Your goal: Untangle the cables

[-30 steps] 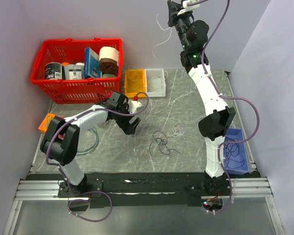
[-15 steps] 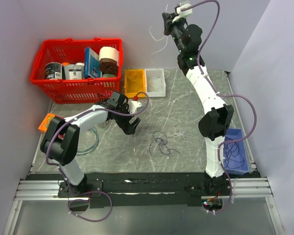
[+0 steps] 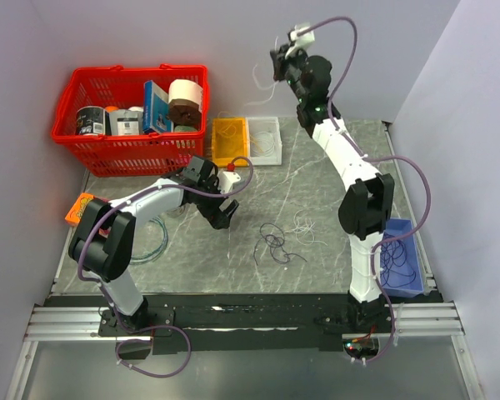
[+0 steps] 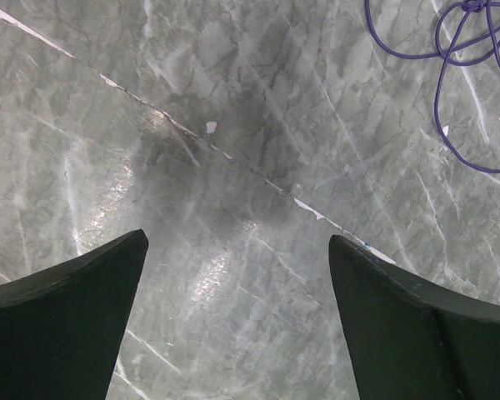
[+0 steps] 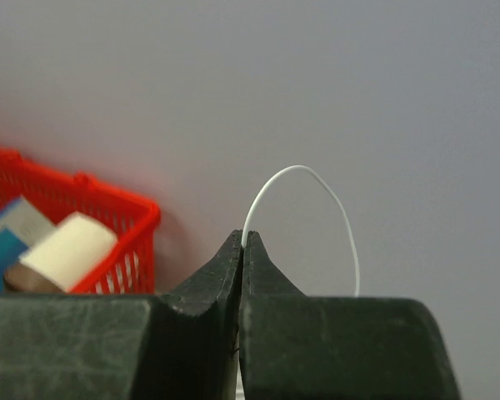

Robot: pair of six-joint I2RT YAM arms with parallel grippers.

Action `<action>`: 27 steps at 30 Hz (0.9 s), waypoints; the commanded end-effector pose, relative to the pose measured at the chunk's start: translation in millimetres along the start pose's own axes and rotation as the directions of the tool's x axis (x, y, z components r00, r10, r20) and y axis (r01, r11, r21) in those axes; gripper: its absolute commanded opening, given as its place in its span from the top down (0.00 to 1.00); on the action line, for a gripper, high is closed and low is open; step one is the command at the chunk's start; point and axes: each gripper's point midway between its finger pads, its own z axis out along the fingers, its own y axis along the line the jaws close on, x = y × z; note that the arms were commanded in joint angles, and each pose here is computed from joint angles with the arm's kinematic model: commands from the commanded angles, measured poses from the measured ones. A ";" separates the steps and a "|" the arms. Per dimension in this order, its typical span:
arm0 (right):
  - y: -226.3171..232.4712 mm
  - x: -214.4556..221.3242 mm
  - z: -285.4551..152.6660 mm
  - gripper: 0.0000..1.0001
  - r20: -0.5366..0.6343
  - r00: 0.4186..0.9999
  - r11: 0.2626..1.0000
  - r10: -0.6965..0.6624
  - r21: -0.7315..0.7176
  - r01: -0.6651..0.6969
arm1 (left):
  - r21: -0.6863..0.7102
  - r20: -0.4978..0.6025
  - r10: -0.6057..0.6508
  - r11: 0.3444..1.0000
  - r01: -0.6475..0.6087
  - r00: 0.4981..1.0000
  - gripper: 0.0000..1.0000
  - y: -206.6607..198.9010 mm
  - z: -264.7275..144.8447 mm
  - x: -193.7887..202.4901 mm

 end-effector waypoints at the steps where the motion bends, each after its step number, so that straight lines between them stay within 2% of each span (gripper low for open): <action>1: -21.4 19.0 -16.1 1.00 -0.043 0.998 0.996 0.055 0.074 -0.052 | 0.015 0.017 -0.004 1.000 0.004 1.000 0.03 -2.5 -2.9 -3.2; 8: -24.7 98.3 -35.4 1.00 -0.222 0.972 0.994 0.080 0.097 -0.059 | 0.017 0.013 -0.008 1.000 0.008 1.000 0.04 -1.7 -2.4 -3.8; 12: -24.0 126.8 -37.9 1.00 -0.297 0.942 0.986 0.156 0.103 -0.130 | 0.016 0.012 -0.009 1.000 0.009 1.000 0.04 -1.6 -2.7 -3.7; 14: -14.5 152.6 -40.2 1.00 -0.367 0.915 0.986 0.164 0.072 -0.148 | 0.015 0.010 -0.011 1.000 0.011 1.000 0.04 -1.4 -2.5 -3.5; 20: 7.4 198.7 -38.0 1.00 -0.481 0.855 0.975 0.197 0.007 -0.220 | 0.011 0.007 -0.012 1.000 0.012 1.000 0.04 -0.8 -3.4 -3.8; 27: 17.6 232.4 -42.1 1.00 -0.578 0.748 0.932 0.326 0.063 -0.357 | 0.008 0.007 -0.013 1.000 0.012 1.000 0.04 0.0 -3.6 -4.8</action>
